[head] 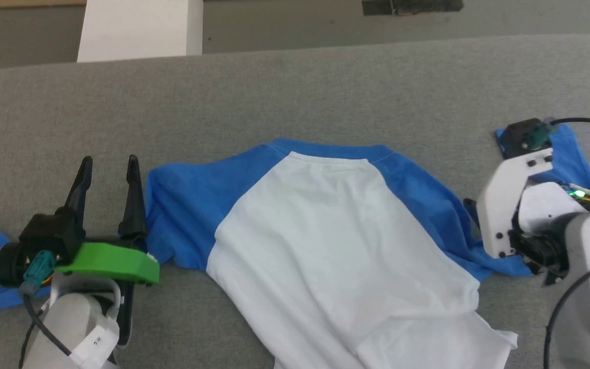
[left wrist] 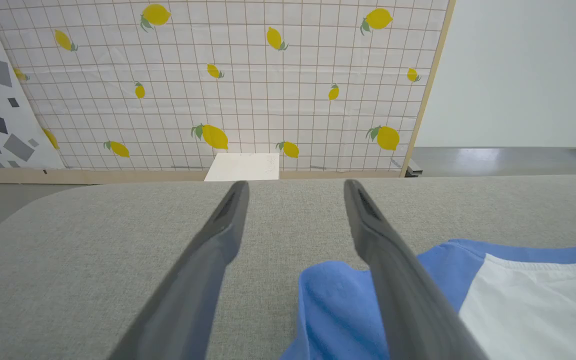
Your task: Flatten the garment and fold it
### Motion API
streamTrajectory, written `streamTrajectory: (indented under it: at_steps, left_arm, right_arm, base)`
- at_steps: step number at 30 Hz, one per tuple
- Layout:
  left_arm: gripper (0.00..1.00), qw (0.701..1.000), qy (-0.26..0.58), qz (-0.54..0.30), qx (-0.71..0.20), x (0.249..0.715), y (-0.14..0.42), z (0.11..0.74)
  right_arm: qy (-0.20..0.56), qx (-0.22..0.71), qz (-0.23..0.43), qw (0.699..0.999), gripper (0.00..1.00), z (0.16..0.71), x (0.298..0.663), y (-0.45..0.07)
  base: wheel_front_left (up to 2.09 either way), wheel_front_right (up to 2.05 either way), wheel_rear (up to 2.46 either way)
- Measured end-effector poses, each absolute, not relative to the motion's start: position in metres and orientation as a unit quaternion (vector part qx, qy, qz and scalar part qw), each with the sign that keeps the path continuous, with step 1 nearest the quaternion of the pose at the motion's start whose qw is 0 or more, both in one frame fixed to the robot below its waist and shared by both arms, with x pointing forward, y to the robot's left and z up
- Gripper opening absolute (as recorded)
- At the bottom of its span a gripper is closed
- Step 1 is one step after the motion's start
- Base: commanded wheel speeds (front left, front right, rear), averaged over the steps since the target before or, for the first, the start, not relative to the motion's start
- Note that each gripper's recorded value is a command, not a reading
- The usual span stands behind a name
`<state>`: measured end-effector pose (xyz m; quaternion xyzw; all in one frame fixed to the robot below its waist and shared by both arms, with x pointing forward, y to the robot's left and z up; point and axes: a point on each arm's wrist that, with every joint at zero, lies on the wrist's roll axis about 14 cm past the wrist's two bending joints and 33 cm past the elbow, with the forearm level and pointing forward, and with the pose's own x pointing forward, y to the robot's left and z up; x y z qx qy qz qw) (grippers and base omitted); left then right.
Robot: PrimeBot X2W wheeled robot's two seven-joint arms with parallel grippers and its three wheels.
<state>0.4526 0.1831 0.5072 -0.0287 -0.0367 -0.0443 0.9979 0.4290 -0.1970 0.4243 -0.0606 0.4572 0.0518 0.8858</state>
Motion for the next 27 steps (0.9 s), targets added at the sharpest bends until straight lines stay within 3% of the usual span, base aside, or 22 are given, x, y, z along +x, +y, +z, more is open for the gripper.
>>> streamTrajectory:
  at_steps: [8, 9, 10, 11, 16, 19, 21, 27]
  left_arm:
    - [1.00, 0.999, -0.014, -0.029, -0.027, 0.462, 0.194, 0.488]
    - [1.00, 0.999, -0.009, -0.025, -0.026, 0.461, 0.197, 0.484]
    - [1.00, 0.999, -0.005, -0.022, -0.024, 0.460, 0.200, 0.481]
    - [1.00, 1.000, -0.001, -0.020, -0.024, 0.459, 0.201, 0.479]
    - [1.00, 0.998, 0.023, -0.045, -0.024, 0.470, 0.192, 0.482]
    - [1.00, 0.993, 0.079, -0.089, -0.018, 0.487, 0.172, 0.483]
    - [1.00, 0.950, 0.258, -0.171, 0.042, 0.493, 0.139, 0.454]
    - [1.00, 0.868, 0.415, -0.203, 0.182, 0.488, 0.140, 0.422]
  right_arm:
    - [0.565, -0.111, 0.125, 0.808, 1.00, 0.374, 0.413, -0.166]
    - [0.572, -0.114, 0.128, 0.802, 0.80, 0.373, 0.413, -0.166]
    - [0.573, -0.111, 0.130, 0.801, 0.26, 0.373, 0.414, -0.165]
    - [0.570, -0.108, 0.131, 0.804, 0.00, 0.374, 0.416, -0.165]
    - [0.520, -0.079, 0.117, 0.842, 0.00, 0.389, 0.433, -0.171]
    - [0.492, -0.067, 0.105, 0.862, 0.00, 0.402, 0.440, -0.177]
    - [0.478, -0.066, 0.103, 0.870, 0.00, 0.410, 0.439, -0.178]
    - [0.480, -0.060, 0.108, 0.869, 0.00, 0.407, 0.438, -0.173]
  base:
    - [0.00, 0.00, 0.00]
    - [0.00, 0.00, 0.00]
    - [0.00, 0.00, 0.00]
    - [0.00, 0.00, 0.00]
    - [0.00, 0.00, 0.00]
    - [0.00, 0.00, 0.00]
    - [0.00, 0.00, 0.00]
    - [0.00, 0.00, 0.00]
